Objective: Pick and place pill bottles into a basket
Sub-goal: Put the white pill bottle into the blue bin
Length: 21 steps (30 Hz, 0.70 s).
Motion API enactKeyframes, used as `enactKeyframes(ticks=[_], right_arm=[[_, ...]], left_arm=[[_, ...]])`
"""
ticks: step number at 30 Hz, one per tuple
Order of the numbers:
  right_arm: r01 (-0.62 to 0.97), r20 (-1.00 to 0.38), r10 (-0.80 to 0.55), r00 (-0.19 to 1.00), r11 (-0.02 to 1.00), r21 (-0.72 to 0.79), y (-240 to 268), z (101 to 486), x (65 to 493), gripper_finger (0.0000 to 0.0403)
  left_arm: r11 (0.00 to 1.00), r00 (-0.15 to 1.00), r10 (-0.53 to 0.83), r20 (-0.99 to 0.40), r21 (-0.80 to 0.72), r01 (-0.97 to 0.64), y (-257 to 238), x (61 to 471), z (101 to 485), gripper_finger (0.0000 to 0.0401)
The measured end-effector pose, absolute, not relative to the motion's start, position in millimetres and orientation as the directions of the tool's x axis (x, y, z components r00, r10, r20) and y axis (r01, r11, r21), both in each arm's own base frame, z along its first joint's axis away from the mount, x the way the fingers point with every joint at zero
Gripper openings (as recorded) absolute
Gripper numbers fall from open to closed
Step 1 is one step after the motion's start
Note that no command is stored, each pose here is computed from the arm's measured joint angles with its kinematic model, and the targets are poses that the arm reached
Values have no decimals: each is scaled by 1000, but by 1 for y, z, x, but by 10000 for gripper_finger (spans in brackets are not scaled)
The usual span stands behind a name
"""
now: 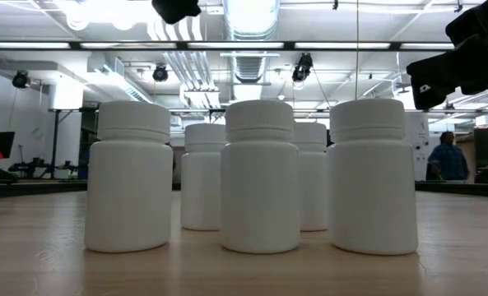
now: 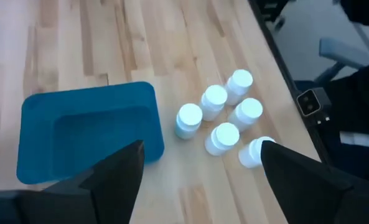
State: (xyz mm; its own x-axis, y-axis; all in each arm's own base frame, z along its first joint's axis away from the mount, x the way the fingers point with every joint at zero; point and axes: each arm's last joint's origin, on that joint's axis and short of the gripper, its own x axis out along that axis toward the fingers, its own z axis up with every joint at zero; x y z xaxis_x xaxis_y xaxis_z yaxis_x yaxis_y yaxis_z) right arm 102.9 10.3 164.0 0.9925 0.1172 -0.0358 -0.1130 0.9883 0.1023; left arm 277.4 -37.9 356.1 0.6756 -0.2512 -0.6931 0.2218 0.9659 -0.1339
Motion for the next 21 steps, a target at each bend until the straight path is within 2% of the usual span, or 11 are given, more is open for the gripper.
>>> enactKeyframes(ticks=[11,17,21], right_arm=[[-113,-35,117,992,988,102,10,164,103,8],[-113,-35,117,992,988,103,10,164,103,8],[-113,-35,118,992,988,103,10,164,103,8]], left_arm=[[979,555,-184,-812,-101,177,-42,319,376,297],[985,459,-95,-883,-17,170,-52,342,359,297],[975,425,-98,-900,-1,224,-66,357,346,297]])
